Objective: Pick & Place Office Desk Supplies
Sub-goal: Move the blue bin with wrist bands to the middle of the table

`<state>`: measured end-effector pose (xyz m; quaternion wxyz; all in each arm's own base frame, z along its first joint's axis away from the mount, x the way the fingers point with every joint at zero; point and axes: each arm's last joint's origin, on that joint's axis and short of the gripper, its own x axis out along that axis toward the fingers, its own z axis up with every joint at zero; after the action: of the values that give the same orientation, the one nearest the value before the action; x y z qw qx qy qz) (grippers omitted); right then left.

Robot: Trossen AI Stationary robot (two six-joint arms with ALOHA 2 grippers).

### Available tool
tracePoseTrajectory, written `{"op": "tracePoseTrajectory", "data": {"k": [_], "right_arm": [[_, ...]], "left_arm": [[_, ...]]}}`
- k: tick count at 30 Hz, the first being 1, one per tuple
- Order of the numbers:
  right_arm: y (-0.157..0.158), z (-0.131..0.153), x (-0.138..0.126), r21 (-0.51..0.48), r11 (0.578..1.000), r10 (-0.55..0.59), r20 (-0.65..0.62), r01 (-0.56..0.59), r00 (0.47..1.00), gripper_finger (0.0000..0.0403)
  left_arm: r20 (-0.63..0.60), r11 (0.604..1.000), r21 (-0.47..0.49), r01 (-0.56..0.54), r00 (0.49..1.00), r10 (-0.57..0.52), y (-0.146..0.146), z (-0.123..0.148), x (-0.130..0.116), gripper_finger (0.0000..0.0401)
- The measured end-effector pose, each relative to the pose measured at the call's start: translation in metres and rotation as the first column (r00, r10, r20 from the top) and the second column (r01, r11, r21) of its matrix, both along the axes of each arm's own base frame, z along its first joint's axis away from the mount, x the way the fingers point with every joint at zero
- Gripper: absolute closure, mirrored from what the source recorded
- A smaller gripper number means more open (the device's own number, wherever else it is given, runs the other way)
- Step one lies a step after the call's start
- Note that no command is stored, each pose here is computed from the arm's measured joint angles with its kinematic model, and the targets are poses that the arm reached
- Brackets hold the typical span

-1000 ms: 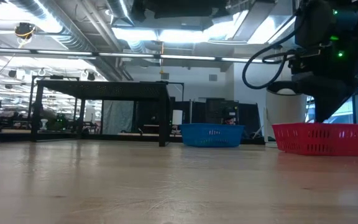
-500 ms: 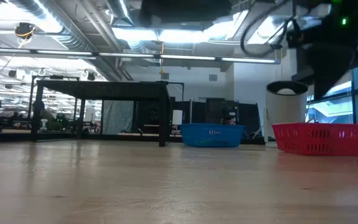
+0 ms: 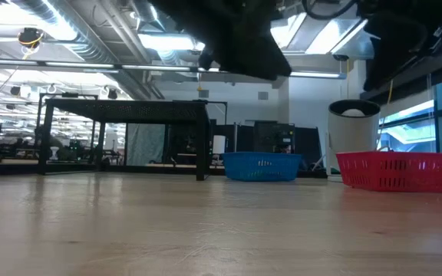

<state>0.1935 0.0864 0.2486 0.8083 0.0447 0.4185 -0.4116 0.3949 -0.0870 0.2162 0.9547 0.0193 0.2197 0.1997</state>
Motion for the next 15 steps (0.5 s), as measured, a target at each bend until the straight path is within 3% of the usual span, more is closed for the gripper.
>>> {"op": "tracePoseTrajectory", "data": {"k": [5,9,15], "right_arm": [[0.006,0.003,-0.002,-0.078,0.997,0.006,0.104,0.002,0.995,0.0220],[0.012,0.004,-0.005,-0.132,0.991,0.033,0.172,-0.011,0.985,0.0220],[0.021,0.006,-0.010,-0.200,0.978,0.105,0.205,-0.063,0.973,0.0221]], "left_arm": [[-0.152,0.998,0.030,-0.061,0.986,0.064,0.029,0.021,0.008,0.0247],[-0.190,0.996,0.072,-0.054,0.979,0.067,0.048,0.031,0.013,0.0240],[-0.202,0.999,0.041,-0.031,0.979,0.039,0.074,0.035,0.017,0.0231]]}}
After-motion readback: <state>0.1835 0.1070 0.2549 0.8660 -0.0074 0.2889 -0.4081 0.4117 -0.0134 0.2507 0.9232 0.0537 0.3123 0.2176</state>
